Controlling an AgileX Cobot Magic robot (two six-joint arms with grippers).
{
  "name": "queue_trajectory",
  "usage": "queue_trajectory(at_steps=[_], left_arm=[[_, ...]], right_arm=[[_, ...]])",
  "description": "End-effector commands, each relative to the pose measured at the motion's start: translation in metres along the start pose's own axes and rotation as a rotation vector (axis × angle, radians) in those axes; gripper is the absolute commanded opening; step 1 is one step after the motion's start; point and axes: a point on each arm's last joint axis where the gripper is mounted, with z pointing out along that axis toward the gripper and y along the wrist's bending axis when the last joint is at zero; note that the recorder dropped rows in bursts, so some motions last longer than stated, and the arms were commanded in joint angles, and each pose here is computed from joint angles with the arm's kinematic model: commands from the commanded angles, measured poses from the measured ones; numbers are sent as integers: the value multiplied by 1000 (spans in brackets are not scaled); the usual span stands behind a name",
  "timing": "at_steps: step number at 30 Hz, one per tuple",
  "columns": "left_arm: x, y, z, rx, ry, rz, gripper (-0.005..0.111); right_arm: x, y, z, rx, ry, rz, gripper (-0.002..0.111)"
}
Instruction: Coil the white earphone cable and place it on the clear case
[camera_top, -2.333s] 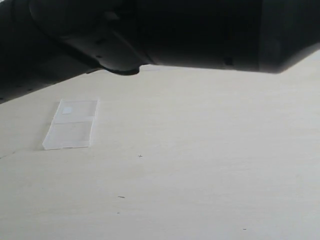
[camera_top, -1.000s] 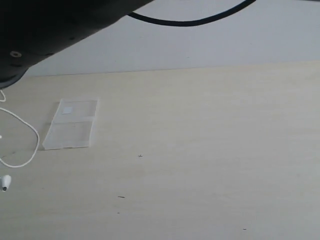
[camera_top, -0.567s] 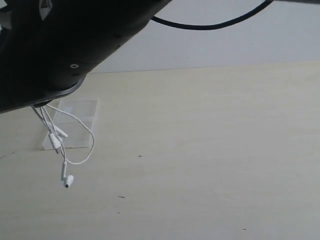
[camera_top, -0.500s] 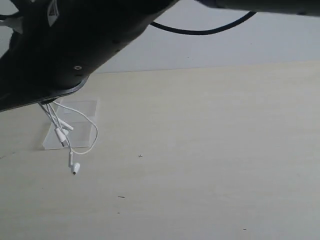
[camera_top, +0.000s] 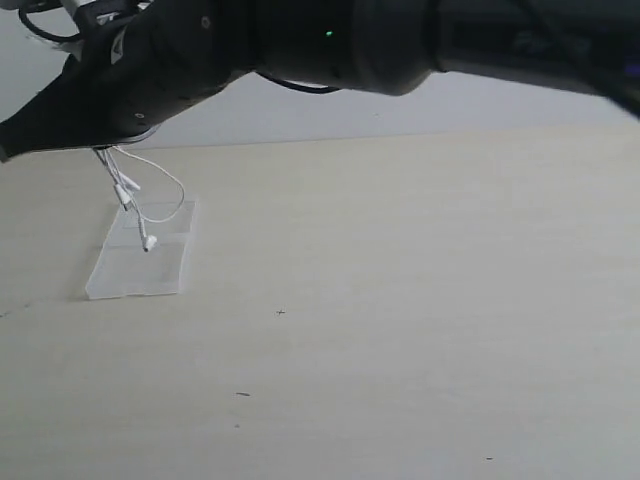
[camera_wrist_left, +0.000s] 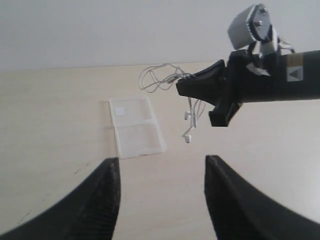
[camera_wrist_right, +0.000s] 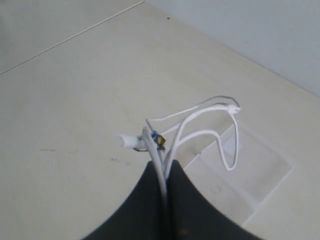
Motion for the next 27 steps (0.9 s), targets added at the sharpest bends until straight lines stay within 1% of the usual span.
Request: queue_trajectory(at_steps=[1, 2, 7, 13, 21, 27], left_arm=[[0, 0, -2, 10, -15, 15, 51], [0, 0, -2, 10, -15, 15, 51], [0, 0, -2, 11, -15, 21, 51], [0, 0, -2, 10, -13, 43, 51], [1, 1, -2, 3, -2, 48, 51], [1, 1, -2, 3, -2, 52, 51]], right_arm=[[-3, -4, 31, 5, -24, 0, 0], [-6, -7, 37, 8, -39, 2, 0], [-1, -19, 72, 21, -53, 13, 0], [9, -36, 106, 38, -80, 118, 0], [23, -42, 134, 41, -107, 159, 0], [43, -48, 148, 55, -51, 154, 0]])
